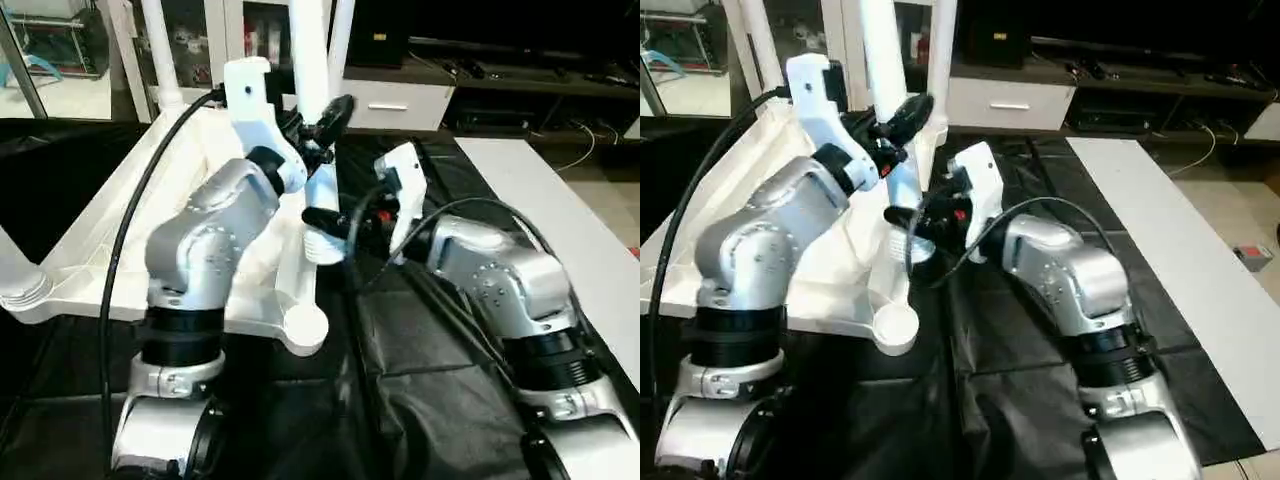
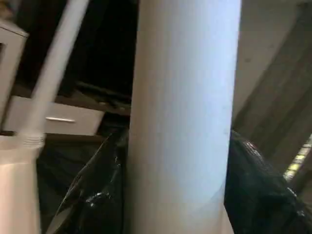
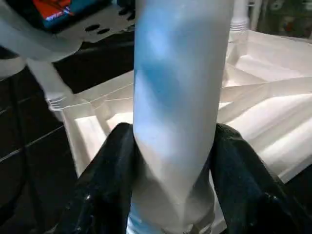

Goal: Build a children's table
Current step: Pick table leg

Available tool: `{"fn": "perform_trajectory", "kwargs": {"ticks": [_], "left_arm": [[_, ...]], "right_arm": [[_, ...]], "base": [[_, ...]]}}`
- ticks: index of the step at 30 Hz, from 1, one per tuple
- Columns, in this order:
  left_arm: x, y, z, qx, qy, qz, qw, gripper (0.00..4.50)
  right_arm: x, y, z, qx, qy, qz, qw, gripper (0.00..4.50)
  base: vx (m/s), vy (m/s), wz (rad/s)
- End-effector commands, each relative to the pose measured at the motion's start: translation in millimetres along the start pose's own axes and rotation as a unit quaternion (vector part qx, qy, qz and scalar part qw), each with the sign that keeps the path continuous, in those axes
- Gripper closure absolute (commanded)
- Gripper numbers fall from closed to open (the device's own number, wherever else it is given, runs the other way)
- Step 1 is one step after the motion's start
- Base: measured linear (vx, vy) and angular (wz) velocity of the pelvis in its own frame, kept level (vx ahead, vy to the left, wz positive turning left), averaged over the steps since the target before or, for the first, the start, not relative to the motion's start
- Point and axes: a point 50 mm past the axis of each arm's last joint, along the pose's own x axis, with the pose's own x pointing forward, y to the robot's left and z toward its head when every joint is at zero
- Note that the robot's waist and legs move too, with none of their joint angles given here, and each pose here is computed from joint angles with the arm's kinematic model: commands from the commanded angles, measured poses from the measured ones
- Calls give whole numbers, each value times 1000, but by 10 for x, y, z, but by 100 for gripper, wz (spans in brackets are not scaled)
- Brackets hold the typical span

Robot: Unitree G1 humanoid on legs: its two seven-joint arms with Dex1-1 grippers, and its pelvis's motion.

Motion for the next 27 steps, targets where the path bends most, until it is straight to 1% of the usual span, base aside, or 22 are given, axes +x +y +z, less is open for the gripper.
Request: {"fn": "perform_trajectory", "kwargs": {"ticks": [1,2,3,5,7,8,9,10,11,14,17,20,22,24,27], "left_arm": [[-10,-37,-1,-34,14,-45,998,149],[-16,-31,5,-39,15,-49,998,146],[-37,-28,22,-57,19,-69,996,135],[-67,-18,60,-74,24,-95,992,113],[-121,-36,114,-111,33,-154,981,108],[-131,-39,118,-116,36,-165,979,101],[-164,-47,133,-130,45,-197,971,98],[-235,-61,138,-142,72,-253,954,96],[-242,-62,136,-142,75,-258,953,96],[-302,-104,115,-129,104,-303,938,96],[-365,-155,134,-130,117,-355,918,96],[-381,-155,151,-128,120,-365,914,96],[-374,-139,165,-129,114,-363,916,131],[-364,-107,177,-137,105,-358,918,136],[-359,-83,180,-145,97,-355,919,174]], "right_arm": [[-109,102,127,-21,-33,73,997,261],[-128,108,133,-22,-36,80,996,261],[-186,127,151,-19,-42,99,994,261],[-281,160,181,-11,-55,136,989,262],[-432,213,190,6,-62,191,980,262],[-458,223,186,10,-61,201,978,262],[-532,255,178,20,-57,230,971,262],[-670,316,154,46,-45,286,956,262],[-682,321,152,48,-43,291,955,262],[-761,329,102,66,-21,314,947,262],[-817,316,42,93,-9,328,940,262],[-830,312,36,95,-7,329,940,262],[-832,310,37,98,-8,330,939,262],[-829,308,34,101,-9,331,938,262],[-822,306,25,101,-8,330,939,262]], "base": [[0,0,0],[0,0,0],[0,0,0],[0,0,0],[0,0,0],[0,0,0],[0,0,0],[0,0,0],[0,0,0],[0,0,0],[0,0,0],[0,0,0],[0,0,0],[0,0,0],[0,0,0]]}}
